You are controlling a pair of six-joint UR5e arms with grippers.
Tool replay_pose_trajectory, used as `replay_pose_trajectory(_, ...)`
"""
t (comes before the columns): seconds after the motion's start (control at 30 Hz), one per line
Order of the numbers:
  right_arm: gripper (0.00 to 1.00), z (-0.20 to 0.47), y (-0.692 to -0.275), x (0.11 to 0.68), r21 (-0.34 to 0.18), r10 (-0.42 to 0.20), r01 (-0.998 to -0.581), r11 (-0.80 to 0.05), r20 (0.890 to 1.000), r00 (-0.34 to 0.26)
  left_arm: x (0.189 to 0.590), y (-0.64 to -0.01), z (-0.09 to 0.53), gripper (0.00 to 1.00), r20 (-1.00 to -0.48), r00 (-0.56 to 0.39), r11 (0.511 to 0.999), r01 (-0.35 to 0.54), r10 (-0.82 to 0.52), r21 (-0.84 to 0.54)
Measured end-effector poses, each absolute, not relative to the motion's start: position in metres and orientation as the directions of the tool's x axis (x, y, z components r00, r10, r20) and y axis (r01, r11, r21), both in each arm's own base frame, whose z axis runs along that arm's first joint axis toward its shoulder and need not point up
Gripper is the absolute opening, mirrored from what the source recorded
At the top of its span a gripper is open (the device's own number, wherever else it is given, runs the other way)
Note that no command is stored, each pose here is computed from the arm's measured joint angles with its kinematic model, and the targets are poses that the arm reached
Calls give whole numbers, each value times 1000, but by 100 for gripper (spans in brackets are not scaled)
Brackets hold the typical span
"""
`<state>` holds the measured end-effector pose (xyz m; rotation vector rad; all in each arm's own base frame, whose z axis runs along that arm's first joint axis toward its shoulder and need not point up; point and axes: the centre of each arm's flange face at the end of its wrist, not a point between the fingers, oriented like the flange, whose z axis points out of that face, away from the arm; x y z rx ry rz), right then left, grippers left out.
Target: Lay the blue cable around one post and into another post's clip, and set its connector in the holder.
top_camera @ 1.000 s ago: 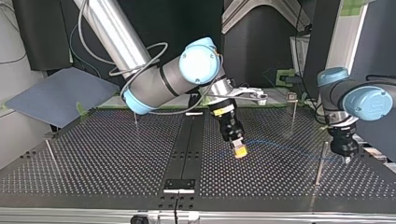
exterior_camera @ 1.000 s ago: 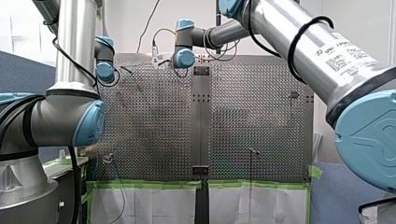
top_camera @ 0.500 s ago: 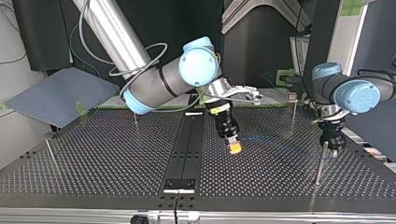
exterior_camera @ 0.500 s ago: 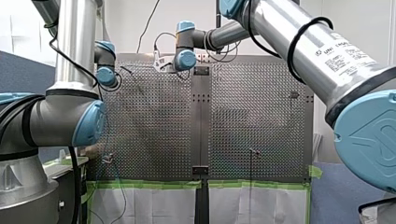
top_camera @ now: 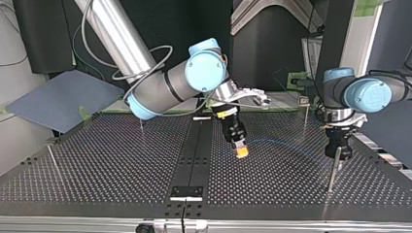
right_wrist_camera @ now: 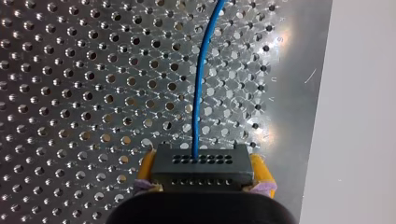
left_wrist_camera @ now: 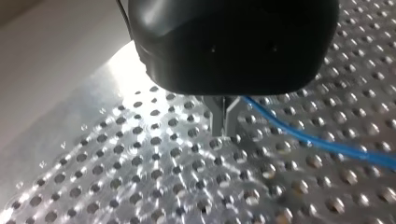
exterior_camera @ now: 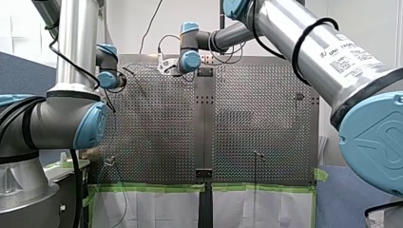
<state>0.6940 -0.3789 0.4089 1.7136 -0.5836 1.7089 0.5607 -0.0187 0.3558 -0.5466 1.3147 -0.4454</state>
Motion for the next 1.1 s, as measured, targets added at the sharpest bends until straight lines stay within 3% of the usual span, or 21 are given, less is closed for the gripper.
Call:
replay_pose_trajectory(0.03,0,409,-379,693,130,126,-707,-696,990,58,561,-19,357,58,-774,205,793,11,-599,-610)
replay_pose_trajectory(0.07,0,408,-380,693,131,125,-707,-695,990,60,562,-19,358,58,-772,208,791,20,-601,-611)
replay_pose_trajectory(0.1,0,408,-380,693,132,124,-707,-695,990,63,563,-18,359,82,-768,214,790,28,-604,-613)
replay_pose_trajectory(0.13,0,407,-381,692,133,122,-708,-694,990,66,563,-18,359,90,-765,219,788,31,-606,-615)
replay_pose_trajectory(0.17,0,407,-382,691,133,121,-708,-693,990,68,563,-17,359,90,-762,224,786,31,-607,-617)
replay_pose_trajectory(0.2,0,407,-382,691,133,120,-709,-693,990,69,563,-16,358,100,-759,230,784,28,-609,-620)
replay_pose_trajectory(0.6,0,405,-387,686,137,107,-714,-687,990,87,555,-5,347,100,-749,264,762,-69,-608,-643)
replay_pose_trajectory(1.1,0,371,-406,672,133,78,-747,-651,991,108,545,-6,323,100,-756,244,757,-109,-608,-644)
